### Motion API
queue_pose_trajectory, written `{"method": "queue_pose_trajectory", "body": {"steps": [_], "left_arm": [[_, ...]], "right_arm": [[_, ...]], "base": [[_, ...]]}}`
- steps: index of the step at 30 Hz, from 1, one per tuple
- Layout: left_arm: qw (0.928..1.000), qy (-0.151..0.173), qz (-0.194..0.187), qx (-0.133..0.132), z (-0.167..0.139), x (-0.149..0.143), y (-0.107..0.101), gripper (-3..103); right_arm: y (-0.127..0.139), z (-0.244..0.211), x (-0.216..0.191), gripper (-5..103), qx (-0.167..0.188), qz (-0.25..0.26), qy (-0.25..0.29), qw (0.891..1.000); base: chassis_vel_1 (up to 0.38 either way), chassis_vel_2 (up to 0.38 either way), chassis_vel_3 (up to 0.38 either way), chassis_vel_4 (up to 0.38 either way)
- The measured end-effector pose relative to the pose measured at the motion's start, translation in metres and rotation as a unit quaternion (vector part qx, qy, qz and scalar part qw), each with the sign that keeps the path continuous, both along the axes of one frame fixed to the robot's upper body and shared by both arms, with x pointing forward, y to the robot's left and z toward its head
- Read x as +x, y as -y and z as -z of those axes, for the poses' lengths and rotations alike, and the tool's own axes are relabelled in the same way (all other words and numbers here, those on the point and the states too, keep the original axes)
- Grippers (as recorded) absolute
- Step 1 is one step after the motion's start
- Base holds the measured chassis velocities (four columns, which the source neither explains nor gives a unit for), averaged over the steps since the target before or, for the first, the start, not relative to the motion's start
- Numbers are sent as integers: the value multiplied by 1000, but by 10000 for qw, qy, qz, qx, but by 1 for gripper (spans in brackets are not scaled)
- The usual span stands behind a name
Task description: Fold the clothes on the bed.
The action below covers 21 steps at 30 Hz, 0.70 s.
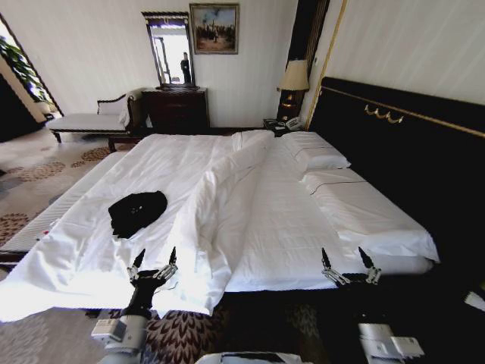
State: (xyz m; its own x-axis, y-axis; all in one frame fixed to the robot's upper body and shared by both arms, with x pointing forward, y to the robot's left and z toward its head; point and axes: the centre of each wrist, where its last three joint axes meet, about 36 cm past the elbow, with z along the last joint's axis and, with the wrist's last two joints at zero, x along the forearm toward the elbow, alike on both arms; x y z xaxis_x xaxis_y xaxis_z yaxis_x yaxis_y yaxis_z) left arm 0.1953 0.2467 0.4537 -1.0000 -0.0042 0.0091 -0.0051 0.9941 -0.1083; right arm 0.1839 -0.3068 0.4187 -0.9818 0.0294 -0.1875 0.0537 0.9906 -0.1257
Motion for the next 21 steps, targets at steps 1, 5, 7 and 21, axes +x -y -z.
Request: {"method": "queue_pose_trajectory", "body": {"steps": [1, 5, 7, 21], "left_arm": [[10000, 0, -1, 1, 0, 0, 0, 100], [10000, 2, -6, 10, 0, 0, 0, 100], [10000, 4, -9, 13, 0, 1, -1, 100], [10000, 2, -19, 9, 2, 2, -1, 100]], "right_arm": [[0, 1, 0, 100, 6, 1, 3, 10000], [-1, 3, 0, 100, 9, 2, -8, 10000], [-1, 3, 0, 100, 12, -1, -2, 10000], [-1, 6, 1, 100, -14, -51, -14, 10000]], "base": [[253, 183, -241, -200], [201, 162, -195, -157], [146, 113, -154, -105], [19, 19, -13, -19]]}}
